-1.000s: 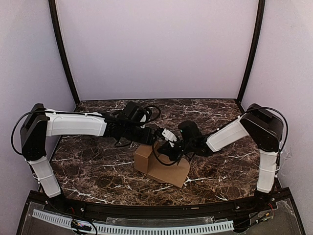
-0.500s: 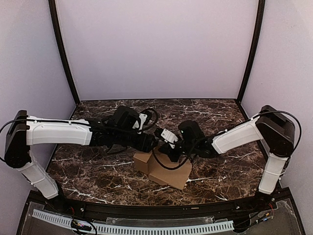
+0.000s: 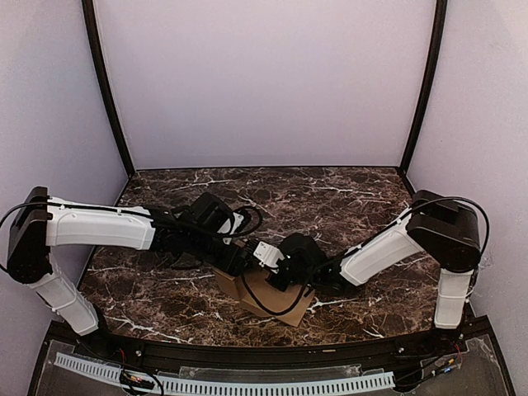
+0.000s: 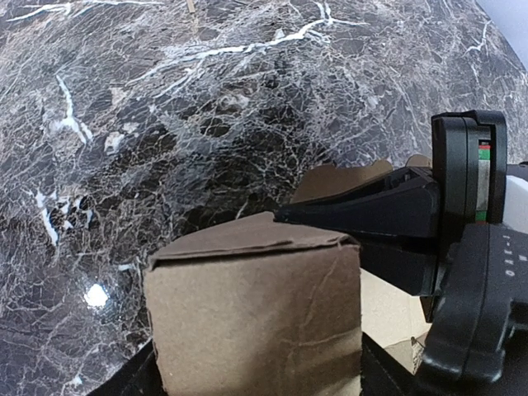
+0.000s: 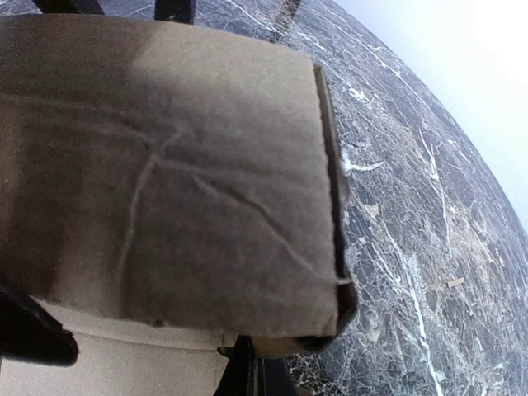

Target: Fold the paper box

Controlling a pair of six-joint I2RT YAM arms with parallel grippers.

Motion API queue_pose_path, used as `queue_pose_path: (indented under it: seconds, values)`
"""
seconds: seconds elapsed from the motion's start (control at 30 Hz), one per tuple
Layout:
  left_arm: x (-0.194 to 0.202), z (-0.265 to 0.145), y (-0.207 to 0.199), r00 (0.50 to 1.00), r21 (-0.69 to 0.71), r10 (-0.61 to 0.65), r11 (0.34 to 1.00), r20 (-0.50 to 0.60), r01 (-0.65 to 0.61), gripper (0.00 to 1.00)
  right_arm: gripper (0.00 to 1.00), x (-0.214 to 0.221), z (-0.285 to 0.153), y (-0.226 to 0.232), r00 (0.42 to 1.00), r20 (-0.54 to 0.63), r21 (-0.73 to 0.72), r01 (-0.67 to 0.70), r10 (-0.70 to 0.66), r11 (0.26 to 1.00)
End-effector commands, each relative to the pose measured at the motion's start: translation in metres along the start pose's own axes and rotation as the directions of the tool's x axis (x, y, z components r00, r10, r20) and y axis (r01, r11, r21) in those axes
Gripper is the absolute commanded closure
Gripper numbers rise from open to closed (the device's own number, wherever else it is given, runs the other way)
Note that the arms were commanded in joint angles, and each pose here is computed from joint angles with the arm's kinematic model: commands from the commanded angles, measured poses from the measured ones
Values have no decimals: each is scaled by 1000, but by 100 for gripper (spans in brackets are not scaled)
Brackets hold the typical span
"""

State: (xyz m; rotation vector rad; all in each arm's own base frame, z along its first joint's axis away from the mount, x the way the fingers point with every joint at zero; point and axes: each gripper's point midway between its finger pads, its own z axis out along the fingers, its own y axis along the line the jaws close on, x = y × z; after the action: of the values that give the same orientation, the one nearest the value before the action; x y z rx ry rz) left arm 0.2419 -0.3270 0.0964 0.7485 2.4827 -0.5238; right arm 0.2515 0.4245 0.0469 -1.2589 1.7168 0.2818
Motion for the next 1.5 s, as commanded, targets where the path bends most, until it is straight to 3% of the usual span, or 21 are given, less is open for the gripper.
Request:
queue_pose_path:
  seconds: [0.0,0.2,0.4,0.63,0.8,0.97,1.23,1.33,1.47]
  values:
    - [-23,-3,-10,996,48,-37,998,83,33,28,100,36,7,37,988,-108,-85,101,-110,991]
    - [-25,0,-11,995,57,-46,998,85,41,28,100,36,4,42,990,-120,-106,54,-67,993]
    - [-30,-8,-11,993,57,-30,998,117,24,28,99,5,-18,47,996,-79,-241,14,-34,970]
    - [-23,-5,-11,997,47,13,999,80,-17,32,68,0,-38,34,994,-106,-346,-29,-8,938]
    - [-15,-2,-12,998,61,34,997,51,-37,37,65,13,-46,32,991,-131,-376,-21,-31,926]
    - [-12,0,-14,998,73,51,996,40,-53,39,65,14,-41,21,990,-136,-338,-75,30,938]
    - [-15,3,-19,997,100,60,993,50,-65,40,65,-8,-19,13,998,-41,-310,-66,56,948]
    - [-15,5,-18,997,96,61,993,46,-65,40,71,-5,-6,11,996,-40,-280,-87,79,956]
    - [-16,6,-19,997,98,57,993,53,-62,41,97,4,8,10,994,-49,-250,-103,94,963]
